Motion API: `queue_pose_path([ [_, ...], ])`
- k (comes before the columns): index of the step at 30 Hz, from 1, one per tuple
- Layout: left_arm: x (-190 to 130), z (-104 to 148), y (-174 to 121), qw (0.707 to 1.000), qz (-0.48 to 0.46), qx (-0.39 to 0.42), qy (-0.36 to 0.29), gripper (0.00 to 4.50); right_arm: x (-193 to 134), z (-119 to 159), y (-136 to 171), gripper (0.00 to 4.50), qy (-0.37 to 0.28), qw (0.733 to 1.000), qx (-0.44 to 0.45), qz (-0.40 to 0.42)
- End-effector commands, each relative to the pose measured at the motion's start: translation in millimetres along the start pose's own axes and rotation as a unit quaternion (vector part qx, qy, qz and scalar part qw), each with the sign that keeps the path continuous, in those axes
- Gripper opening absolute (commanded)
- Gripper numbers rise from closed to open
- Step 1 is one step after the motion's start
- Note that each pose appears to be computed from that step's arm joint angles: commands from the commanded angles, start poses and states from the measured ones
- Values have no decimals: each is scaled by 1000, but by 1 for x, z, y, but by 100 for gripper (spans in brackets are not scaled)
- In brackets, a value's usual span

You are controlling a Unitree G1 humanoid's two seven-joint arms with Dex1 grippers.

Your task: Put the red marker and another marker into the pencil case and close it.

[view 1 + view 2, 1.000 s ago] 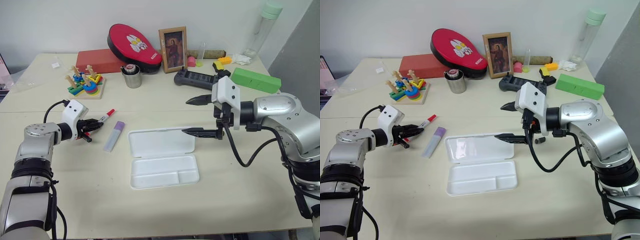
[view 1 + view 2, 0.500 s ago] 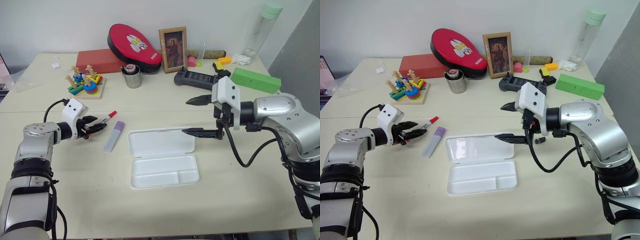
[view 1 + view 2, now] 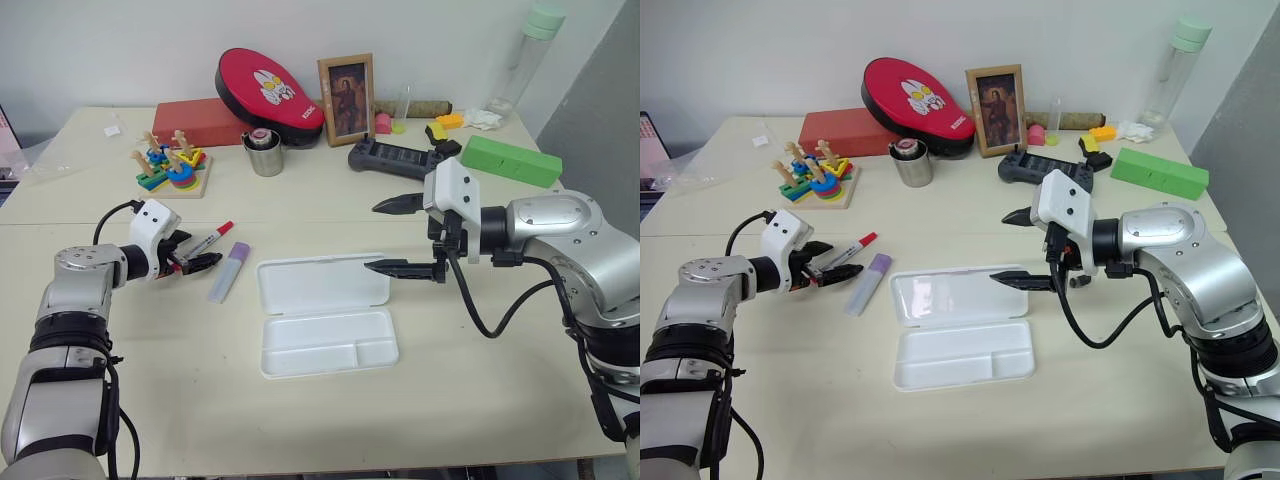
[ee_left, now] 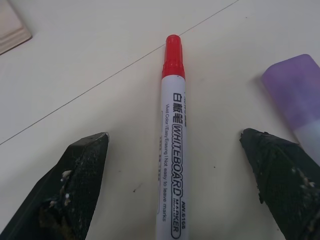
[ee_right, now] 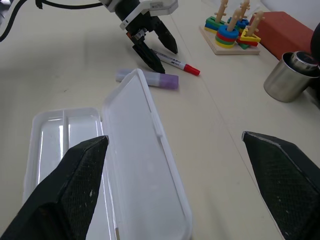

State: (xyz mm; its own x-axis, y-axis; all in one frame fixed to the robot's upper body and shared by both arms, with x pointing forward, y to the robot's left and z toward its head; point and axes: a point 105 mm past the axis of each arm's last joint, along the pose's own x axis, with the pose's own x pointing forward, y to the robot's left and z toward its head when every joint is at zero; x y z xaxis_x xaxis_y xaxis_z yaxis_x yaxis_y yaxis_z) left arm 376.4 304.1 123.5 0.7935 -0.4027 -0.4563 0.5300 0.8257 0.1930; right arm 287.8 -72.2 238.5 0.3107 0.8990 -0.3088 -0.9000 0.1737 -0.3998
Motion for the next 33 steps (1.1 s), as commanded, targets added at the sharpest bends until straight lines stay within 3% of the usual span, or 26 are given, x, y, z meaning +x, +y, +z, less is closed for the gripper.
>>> queue_pose_path([
  [1,1,-9,2,1000,5,-17,23,412,-5,10,-1,450,-12,1000,-24,-11],
  [2,1,-10,2,999,4,-21,23,407,-6,10,-1,450,-11,1000,-24,-12],
  [20,-2,-10,0,999,-7,-33,24,46,-6,11,-1,450,-10,1000,-27,-9],
  [28,-3,-8,-1,1000,-2,-22,22,43,-5,18,-7,450,-17,999,-34,-19],
  [33,-14,16,-5,1000,-6,8,-12,43,-6,18,-6,450,-15,999,-34,-13],
])
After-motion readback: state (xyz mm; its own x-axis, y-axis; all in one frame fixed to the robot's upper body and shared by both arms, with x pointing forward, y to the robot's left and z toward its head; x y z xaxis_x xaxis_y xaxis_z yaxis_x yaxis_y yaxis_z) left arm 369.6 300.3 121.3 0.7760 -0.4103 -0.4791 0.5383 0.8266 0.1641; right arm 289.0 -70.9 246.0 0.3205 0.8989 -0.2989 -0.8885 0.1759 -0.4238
